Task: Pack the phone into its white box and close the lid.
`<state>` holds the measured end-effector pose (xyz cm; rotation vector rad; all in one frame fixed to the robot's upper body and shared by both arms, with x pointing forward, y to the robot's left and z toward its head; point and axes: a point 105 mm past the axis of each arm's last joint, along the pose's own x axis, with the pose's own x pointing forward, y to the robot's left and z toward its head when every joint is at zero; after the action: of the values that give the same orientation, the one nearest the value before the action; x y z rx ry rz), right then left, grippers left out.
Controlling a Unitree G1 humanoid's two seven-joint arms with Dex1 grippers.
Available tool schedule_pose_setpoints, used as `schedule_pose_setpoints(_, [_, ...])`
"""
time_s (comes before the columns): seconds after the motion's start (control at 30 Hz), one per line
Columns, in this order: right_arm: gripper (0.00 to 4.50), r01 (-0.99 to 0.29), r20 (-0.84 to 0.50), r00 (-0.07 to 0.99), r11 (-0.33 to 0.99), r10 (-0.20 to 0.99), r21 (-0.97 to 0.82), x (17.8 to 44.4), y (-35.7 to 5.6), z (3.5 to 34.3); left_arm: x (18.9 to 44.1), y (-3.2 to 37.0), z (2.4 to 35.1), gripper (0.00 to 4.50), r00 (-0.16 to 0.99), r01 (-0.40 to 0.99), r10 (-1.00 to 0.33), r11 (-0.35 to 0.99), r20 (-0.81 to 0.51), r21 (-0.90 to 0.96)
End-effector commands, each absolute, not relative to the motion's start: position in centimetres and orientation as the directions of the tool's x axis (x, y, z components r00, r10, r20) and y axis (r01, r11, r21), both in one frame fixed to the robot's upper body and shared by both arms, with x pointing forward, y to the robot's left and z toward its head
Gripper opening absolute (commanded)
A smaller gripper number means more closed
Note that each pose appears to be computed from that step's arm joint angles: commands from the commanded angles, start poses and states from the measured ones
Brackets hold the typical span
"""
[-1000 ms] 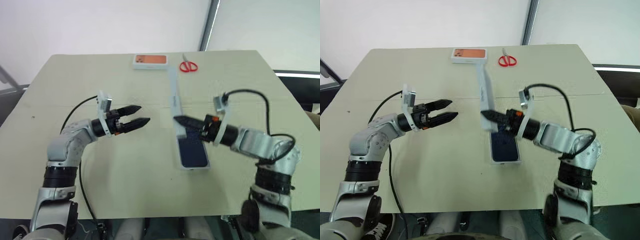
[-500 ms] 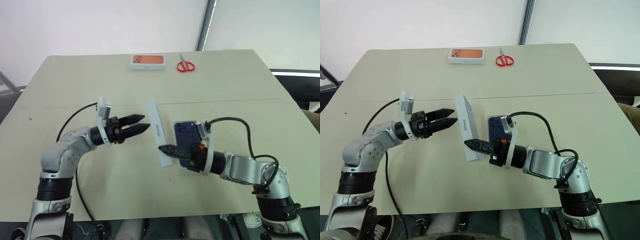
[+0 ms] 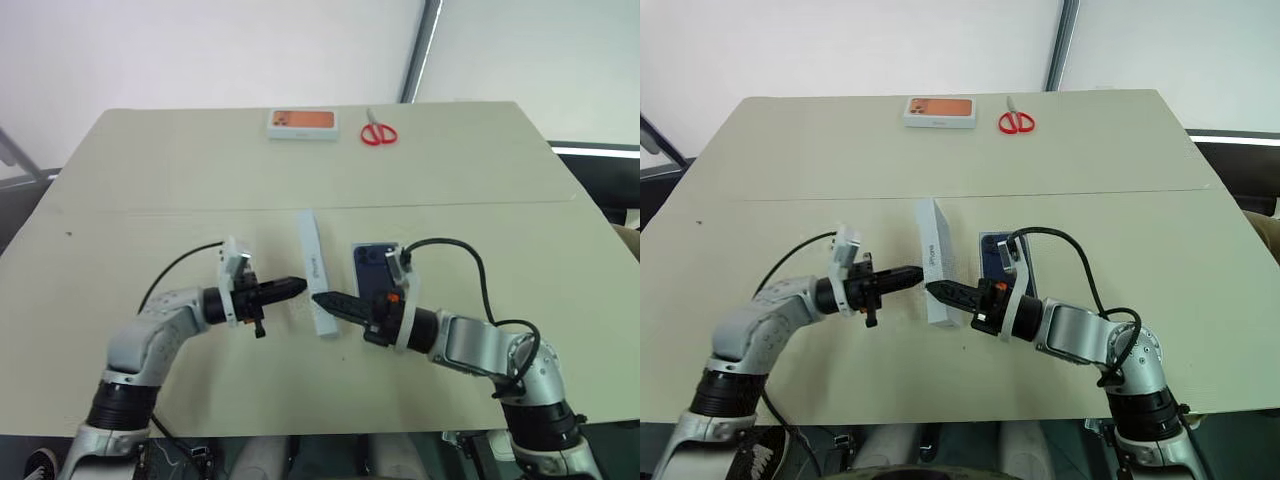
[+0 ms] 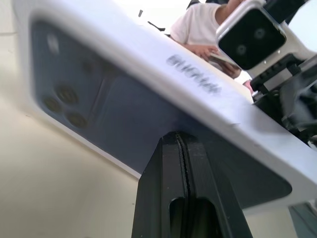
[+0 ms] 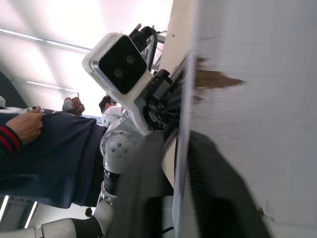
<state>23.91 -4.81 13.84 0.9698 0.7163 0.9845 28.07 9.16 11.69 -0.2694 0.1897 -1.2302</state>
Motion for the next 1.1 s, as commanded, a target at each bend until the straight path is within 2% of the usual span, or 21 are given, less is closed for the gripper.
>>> schedule_pose_setpoints(0.03, [2.97, -0.351, -0.072, 0.419, 0.235, 0.905, 0.907, 24.4, -5.3, 14.4, 28.2, 8.3, 13.0, 0.0, 0.306, 0.923, -0.951, 0.288, 0.036, -0.255])
schedule_pose_setpoints(0.13, [4.48, -0.403, -0.115, 0.456, 0.32, 0.882, 0.858, 25.9, -7.2, 15.5, 28.4, 8.1, 13.1, 0.0, 0.308, 0.923, -0.951, 0.287, 0.042, -0.257])
schedule_pose_setpoints(0.2, [4.48, -0.446, -0.165, 0.478, 0.4, 0.863, 0.8, 26.6, -8.6, 16.1, 28.4, 7.9, 13.0, 0.0, 0.305, 0.924, -0.951, 0.284, 0.044, -0.257])
schedule_pose_setpoints(0.3, [4.48, -0.53, -0.136, 0.569, 0.489, 0.811, 0.693, 28.2, -12.1, 19.1, 28.2, 7.1, 12.9, 0.0, 0.282, 0.929, -0.958, 0.259, 0.055, -0.264])
schedule_pose_setpoints(0.33, [4.48, -0.563, -0.145, 0.565, 0.507, 0.812, 0.653, 28.1, -12.6, 19.5, 28.2, 6.8, 12.9, 0.0, 0.276, 0.931, -0.96, 0.251, 0.058, -0.266])
schedule_pose_setpoints(0.43, [4.48, -0.612, -0.184, 0.607, 0.602, 0.774, 0.513, 28.5, -14.2, 19.5, 28.3, 5.9, 12.9, 0.0, 0.264, 0.934, -0.962, 0.237, 0.068, -0.268])
schedule_pose_setpoints(0.5, [4.48, -0.635, -0.235, 0.661, 0.698, 0.712, 0.33, 29.2, -15.6, 19.0, 28.2, 5.1, 13.0, 0.0, 0.247, 0.938, -0.966, 0.218, 0.078, -0.268])
schedule_pose_setpoints(0.57, [4.48, -0.653, -0.273, 0.693, 0.742, 0.667, 0.154, 29.6, -16.8, 18.5, 28.2, 4.4, 13.0, 0.0, 0.233, 0.942, -0.969, 0.203, 0.087, -0.266])
schedule_pose_setpoints(0.63, [4.48, -0.683, -0.31, 0.697, 0.731, 0.647, -0.01, 29.5, -17.2, 17.6, 28.3, 3.8, 13.0, 0.0, 0.227, 0.944, -0.97, 0.196, 0.09, -0.264])
schedule_pose_setpoints(0.7, [4.48, -0.711, -0.328, 0.683, 0.696, 0.652, -0.099, 29.3, -17.3, 17.0, 28.4, 3.6, 13.0, 0.0, 0.226, 0.945, -0.97, 0.196, 0.091, -0.263])
schedule_pose_setpoints(0.77, [3.97, -0.695, -0.34, 0.702, 0.706, 0.626, -0.136, 29.6, -18.2, 16.3, 28.6, 3.5, 13.0, 0.0, 0.227, 0.946, -0.97, 0.198, 0.088, -0.257])
schedule_pose_setpoints(0.83, [3.22, -0.675, -0.342, 0.731, 0.697, 0.59, -0.24, 30.1, -18.9, 16.0, 28.7, 3.6, 13.1, 0.0, 0.229, 0.946, -0.969, 0.199, 0.089, -0.257])
schedule_pose_setpoints(0.93, [1.64, -0.662, -0.33, 0.748, 0.679, 0.576, -0.317, 30.4, -19.3, 16.0, 28.7, 4.1, 13.0, 0.0, 0.233, 0.944, -0.969, 0.206, 0.082, -0.256])
schedule_pose_setpoints(0.97, [0.97, -0.663, -0.326, 0.748, 0.677, 0.578, -0.32, 30.5, -19.3, 16.0, 28.7, 4.1, 12.9, 0.0, 0.233, 0.944, -0.969, 0.206, 0.081, -0.256])
schedule_pose_setpoints(1.03, [0.06, -0.666, -0.327, 0.746, 0.654, 0.58, -0.36, 30.4, -19.2, 15.7, 28.7, 4.6, 12.8, 0.0, 0.24, 0.942, -0.968, 0.215, 0.072, -0.257])
schedule_pose_setpoints(1.1, [0.06, -0.667, -0.332, 0.744, 0.626, 0.58, -0.403, 30.4, -19.1, 15.4, 28.7, 5.2, 12.7, 0.0, 0.249, 0.942, -0.967, 0.228, 0.058, -0.247])
